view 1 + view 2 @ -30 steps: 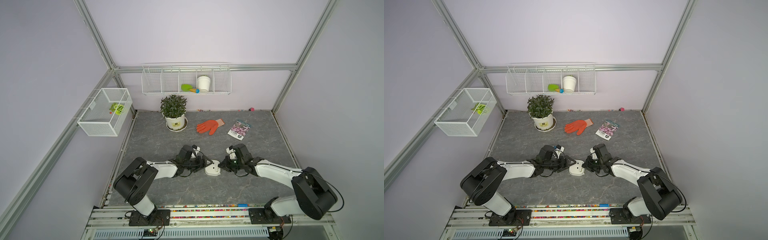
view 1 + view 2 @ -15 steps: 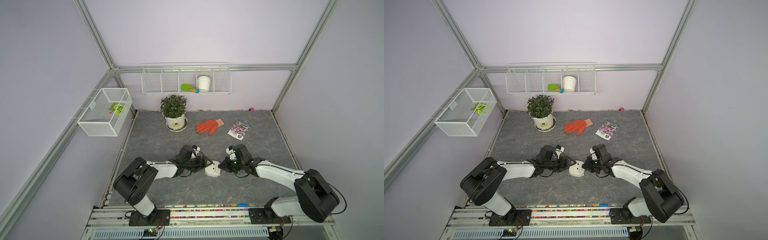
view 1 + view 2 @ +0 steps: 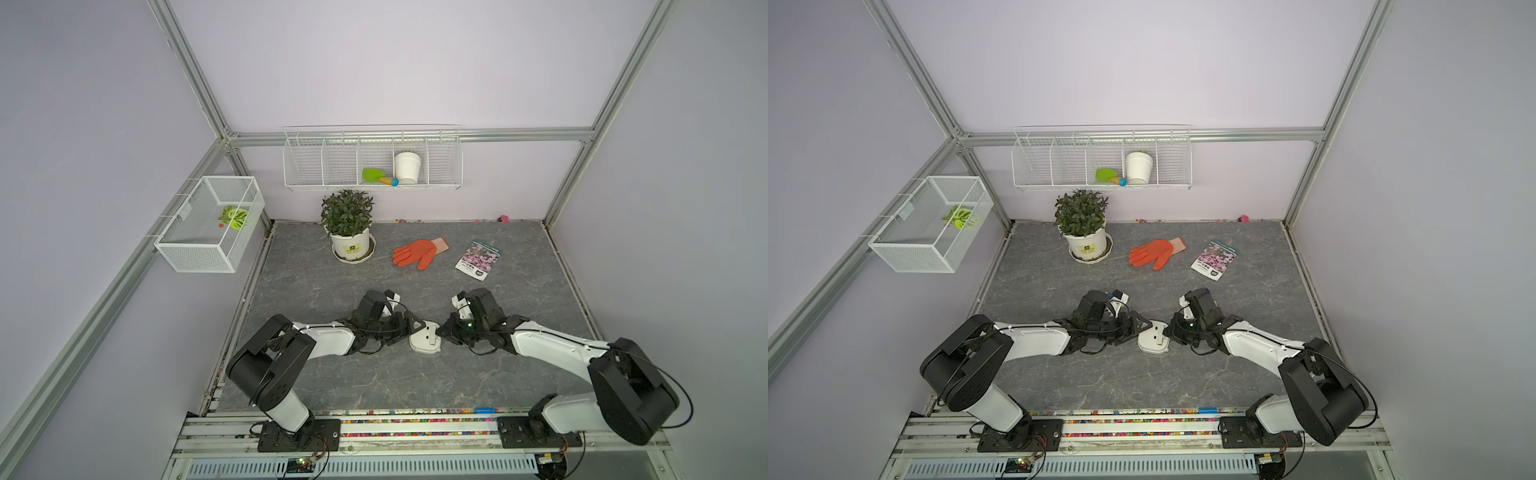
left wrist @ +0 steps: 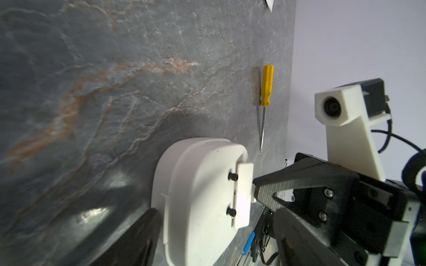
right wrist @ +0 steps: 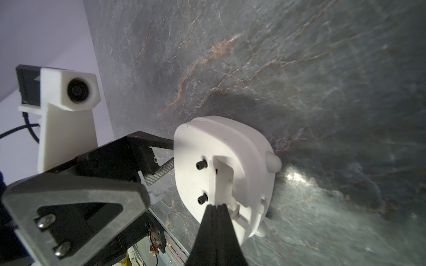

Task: Remove the battery from the alarm
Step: Install the cover on the alarm.

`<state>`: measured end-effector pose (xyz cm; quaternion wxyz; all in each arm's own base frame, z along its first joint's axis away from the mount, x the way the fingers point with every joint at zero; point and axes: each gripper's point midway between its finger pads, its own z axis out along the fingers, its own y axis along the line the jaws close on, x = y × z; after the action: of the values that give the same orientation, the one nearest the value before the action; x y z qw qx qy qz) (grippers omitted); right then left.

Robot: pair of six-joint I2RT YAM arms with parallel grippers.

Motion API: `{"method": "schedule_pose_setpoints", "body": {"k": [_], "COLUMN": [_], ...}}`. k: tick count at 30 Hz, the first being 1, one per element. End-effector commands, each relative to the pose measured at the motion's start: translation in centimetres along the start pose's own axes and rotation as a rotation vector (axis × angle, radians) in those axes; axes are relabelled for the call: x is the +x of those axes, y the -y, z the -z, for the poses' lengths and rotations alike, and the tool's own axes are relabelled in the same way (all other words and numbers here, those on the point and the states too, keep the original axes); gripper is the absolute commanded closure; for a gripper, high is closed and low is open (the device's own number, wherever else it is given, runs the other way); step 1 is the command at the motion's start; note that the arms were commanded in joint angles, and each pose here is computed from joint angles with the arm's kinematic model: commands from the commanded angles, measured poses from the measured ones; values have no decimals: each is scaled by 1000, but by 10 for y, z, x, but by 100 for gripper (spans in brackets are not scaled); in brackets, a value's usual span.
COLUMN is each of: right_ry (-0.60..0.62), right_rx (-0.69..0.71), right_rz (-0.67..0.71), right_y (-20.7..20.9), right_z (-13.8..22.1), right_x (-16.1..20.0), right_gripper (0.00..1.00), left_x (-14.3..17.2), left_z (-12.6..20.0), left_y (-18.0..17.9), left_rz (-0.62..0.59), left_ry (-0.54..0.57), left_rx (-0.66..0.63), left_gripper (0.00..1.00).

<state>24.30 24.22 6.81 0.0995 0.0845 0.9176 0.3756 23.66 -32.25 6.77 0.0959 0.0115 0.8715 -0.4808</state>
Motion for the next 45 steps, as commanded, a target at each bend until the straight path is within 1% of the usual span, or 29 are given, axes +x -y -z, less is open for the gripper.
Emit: {"method": "schedule_pose_setpoints", "body": {"k": [1,17,35,45], "right_ry": [8,25,-4,-2], "right_rx": [31,38,-11,5], "right_rz": [-19,-21,-35,-51], "right_y": [10,10,5,12], "right_z": [1,4,-3,-7], "right_x": [4,2,6,6], "right_gripper": [100,100,100,100], "left_x": [-1,-2,-2,-2], "left_z": [3,3,2,2], "left_y": [13,13,12,13], "left_rz": [-34,-35,-34,-34], "left_ry": [6,6,6,6], "left_rx": [28,26,26,27], "left_gripper": [18,18,18,18]}}
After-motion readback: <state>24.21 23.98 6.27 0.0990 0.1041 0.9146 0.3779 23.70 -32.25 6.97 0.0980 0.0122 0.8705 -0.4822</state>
